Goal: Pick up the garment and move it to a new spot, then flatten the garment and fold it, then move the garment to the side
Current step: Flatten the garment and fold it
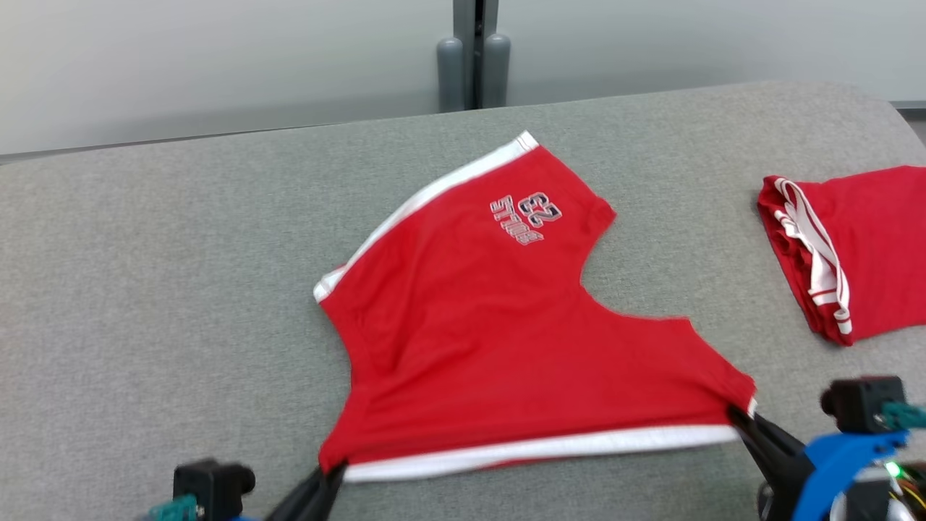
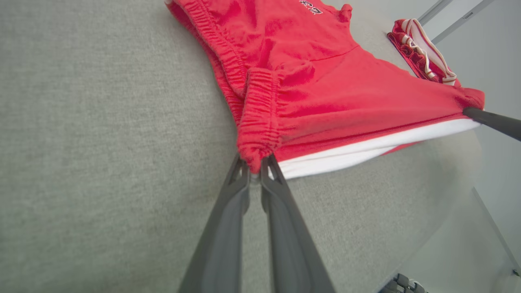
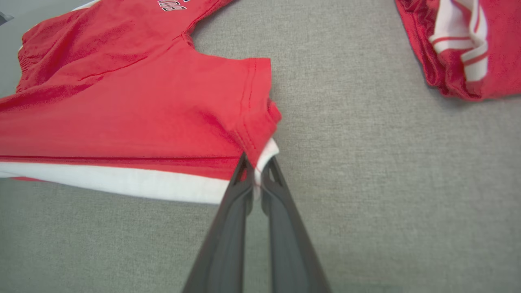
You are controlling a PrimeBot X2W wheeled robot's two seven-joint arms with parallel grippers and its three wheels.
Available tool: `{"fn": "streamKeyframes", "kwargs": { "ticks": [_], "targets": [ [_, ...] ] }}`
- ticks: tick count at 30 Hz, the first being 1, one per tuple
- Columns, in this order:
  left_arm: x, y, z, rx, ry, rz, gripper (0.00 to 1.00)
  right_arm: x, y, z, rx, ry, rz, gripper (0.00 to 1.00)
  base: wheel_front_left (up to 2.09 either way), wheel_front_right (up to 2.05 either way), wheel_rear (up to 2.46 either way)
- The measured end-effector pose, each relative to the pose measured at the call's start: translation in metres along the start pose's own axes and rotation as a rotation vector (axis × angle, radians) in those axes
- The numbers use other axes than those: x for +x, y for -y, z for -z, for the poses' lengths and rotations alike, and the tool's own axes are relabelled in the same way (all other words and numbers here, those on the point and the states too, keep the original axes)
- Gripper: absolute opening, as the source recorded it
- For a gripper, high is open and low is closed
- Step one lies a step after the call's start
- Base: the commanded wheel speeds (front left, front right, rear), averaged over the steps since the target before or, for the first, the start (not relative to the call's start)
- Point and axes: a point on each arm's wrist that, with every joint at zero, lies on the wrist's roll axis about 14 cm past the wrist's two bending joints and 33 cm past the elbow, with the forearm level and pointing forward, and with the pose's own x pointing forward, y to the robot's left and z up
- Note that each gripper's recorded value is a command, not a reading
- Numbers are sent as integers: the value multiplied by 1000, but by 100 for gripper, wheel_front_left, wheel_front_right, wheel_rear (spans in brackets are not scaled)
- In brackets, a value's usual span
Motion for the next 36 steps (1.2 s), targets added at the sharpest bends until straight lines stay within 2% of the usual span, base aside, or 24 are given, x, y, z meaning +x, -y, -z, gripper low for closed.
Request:
{"fn": "streamKeyframes", "kwargs": {
  "ticks": [5, 8, 12, 19, 28, 32, 36],
  "targets": [
    [-33, 16, 16, -37, -86, 7, 0, -33, -1, 4, 11, -44, 31, 0, 0, 0, 0],
    [-40, 26, 11, -67, -68, 18, 0, -43, 1, -1, 7, -42, 50, 0, 0, 0, 0],
    [-35, 30, 0, -84, -24, 24, 0, -39, -1, -14, -27, -19, 50, 0, 0, 0, 0],
    [4, 21, -44, -104, 118, 10, 0, 10, -17, -66, -160, 44, -19, 0, 0, 0, 0],
    [54, -15, -70, -137, 149, -73, 0, 92, -56, -125, -261, 67, -129, 0, 0, 0, 0],
    [67, -34, -73, -138, 154, -122, 0, 124, -72, -138, -275, 68, -168, 0, 0, 0, 0],
    [79, -51, -74, -143, 160, -162, 0, 155, -86, -136, -293, 32, -197, 0, 0, 0, 0]
  ]
}}
